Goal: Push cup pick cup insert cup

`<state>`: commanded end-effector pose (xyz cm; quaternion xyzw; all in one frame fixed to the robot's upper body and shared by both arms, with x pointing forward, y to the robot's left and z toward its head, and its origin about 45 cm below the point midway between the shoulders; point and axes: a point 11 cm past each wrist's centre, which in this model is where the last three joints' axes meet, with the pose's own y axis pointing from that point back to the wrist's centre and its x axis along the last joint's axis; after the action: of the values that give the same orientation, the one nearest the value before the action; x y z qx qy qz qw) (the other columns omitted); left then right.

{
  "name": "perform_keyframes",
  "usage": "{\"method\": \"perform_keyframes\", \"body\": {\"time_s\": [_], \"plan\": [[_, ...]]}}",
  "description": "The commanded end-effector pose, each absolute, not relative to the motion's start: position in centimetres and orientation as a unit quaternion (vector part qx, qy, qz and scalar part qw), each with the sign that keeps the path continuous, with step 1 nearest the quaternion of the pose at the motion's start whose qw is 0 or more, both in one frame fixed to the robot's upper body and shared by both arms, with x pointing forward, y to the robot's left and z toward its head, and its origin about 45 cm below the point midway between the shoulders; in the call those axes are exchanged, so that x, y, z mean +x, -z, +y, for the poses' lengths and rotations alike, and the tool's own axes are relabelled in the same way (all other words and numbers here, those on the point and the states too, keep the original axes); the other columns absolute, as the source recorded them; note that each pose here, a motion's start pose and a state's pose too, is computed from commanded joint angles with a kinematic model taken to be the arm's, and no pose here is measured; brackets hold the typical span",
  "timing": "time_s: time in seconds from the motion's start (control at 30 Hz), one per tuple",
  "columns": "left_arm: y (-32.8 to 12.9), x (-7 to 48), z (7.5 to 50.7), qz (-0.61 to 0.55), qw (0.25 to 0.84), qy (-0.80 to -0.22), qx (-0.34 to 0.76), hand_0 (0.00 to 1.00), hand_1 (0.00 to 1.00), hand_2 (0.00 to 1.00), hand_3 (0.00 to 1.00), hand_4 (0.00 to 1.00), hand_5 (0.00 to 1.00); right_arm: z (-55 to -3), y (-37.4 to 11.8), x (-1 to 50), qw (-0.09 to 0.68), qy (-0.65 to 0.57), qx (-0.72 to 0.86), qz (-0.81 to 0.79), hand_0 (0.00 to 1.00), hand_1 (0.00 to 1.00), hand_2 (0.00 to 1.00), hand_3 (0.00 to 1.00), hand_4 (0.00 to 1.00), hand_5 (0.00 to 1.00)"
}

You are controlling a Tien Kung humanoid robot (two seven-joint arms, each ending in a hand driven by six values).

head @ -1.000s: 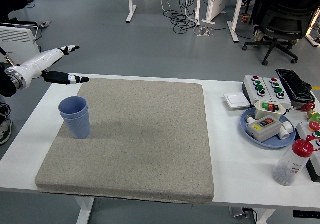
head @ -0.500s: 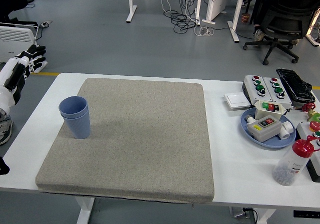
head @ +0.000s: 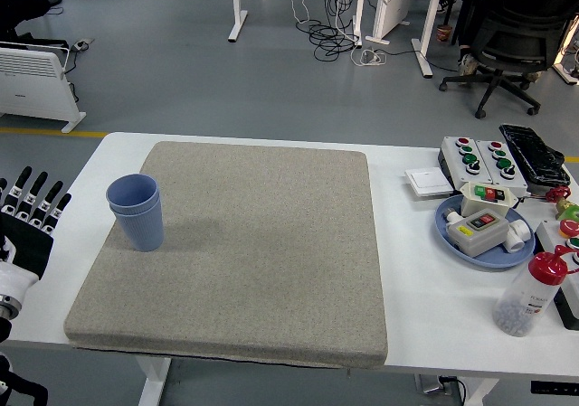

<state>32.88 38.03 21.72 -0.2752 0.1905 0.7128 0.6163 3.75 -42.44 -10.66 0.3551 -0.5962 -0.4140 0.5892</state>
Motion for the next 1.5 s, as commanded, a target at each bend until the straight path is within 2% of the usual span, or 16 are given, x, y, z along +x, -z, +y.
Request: {"method": "perform_keyframes", "body": {"time_s": [0.27,1.5], "plan": [[-19.9,32.1,37.7,0.204,0.612,-0.720,-0.256,0.913,0.905,0.965,0.959,0.526,0.998,-42.6,10.6,3.8,0.593,0.410,0.356,-0.594,0.689,0.615,0.639,0.571,0.093,0.483],[-19.5,33.0,37.4,0.205,0.610,-0.726,-0.243,0.913,0.906,0.965,0.956,0.521,0.998,-43.0,10.4,4.8,0.586,0.406,0.358,-0.603,0.689,0.614,0.638,0.571,0.093,0.481]]}}
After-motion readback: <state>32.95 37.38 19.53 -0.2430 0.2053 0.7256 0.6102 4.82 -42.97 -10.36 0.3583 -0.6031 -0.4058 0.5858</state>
